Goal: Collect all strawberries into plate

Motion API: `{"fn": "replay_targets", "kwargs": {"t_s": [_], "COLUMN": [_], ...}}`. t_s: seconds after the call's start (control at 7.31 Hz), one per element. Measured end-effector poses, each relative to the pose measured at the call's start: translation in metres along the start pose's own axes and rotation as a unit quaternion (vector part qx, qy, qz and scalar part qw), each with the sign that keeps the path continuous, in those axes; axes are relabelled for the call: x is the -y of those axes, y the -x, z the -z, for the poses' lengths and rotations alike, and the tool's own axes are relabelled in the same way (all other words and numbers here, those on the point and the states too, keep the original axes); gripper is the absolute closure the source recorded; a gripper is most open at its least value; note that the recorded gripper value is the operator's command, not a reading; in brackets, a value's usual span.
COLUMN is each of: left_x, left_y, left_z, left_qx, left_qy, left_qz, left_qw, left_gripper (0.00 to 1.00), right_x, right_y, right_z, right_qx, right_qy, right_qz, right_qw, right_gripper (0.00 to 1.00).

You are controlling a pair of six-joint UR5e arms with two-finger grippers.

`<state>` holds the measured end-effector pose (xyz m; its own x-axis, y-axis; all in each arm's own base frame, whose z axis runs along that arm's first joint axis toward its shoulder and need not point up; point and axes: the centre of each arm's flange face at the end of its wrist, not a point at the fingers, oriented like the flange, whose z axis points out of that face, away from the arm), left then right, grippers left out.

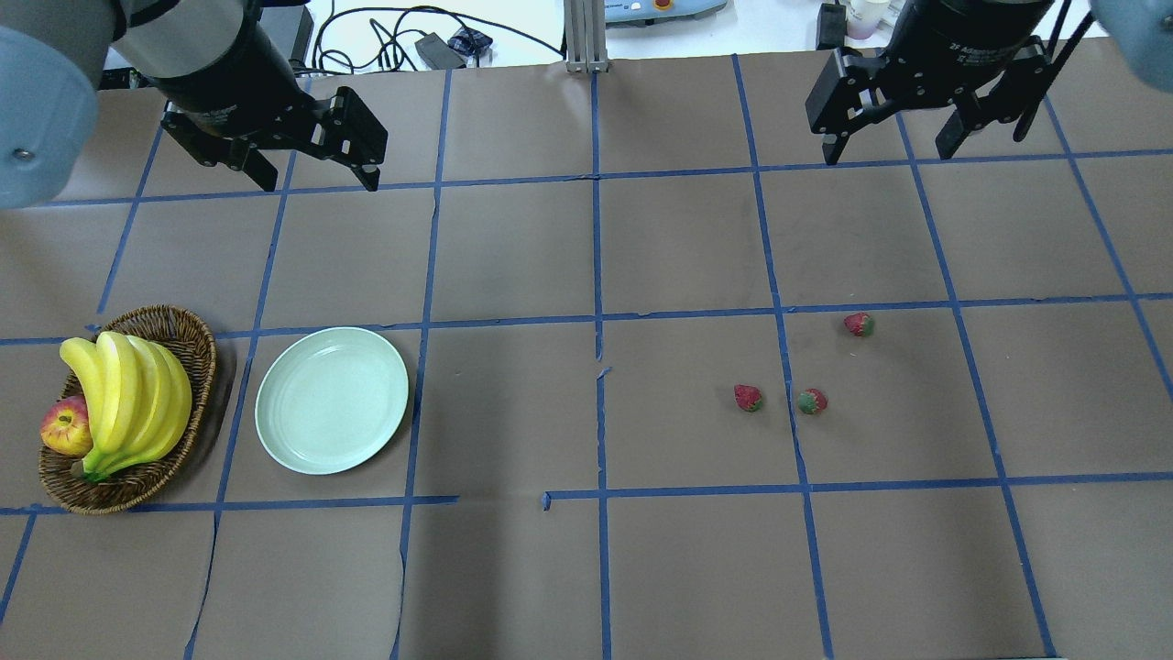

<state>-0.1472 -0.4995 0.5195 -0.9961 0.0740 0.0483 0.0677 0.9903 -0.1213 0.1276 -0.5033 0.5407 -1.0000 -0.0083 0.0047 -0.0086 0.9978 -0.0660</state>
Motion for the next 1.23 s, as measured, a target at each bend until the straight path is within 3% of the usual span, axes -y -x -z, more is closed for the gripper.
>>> {"fn": "replay_targets", "kwargs": {"t_s": [0.27,1.23], "left_x": [0.003,0.006], "left_y": [-0.001,0.003], "left_z": [0.010,0.000], "left_qx": [-0.004,0.013], "left_qy": [-0.008,0.008], "left_qz": [-0.001,-0.006], "left_qw": [1.0000,0.9999], "left_gripper": [0.00,0.00], "right_x": [0.001,0.000], "right_y": [0.000,-0.001], "right_z": [0.007,0.004], "right_qx": [-0.001,-0.001], "right_qy": [-0.008,-0.002], "right_qz": [0.000,0.000], "right_qw": [1.0000,1.0000], "right_gripper": [0.00,0.00]}}
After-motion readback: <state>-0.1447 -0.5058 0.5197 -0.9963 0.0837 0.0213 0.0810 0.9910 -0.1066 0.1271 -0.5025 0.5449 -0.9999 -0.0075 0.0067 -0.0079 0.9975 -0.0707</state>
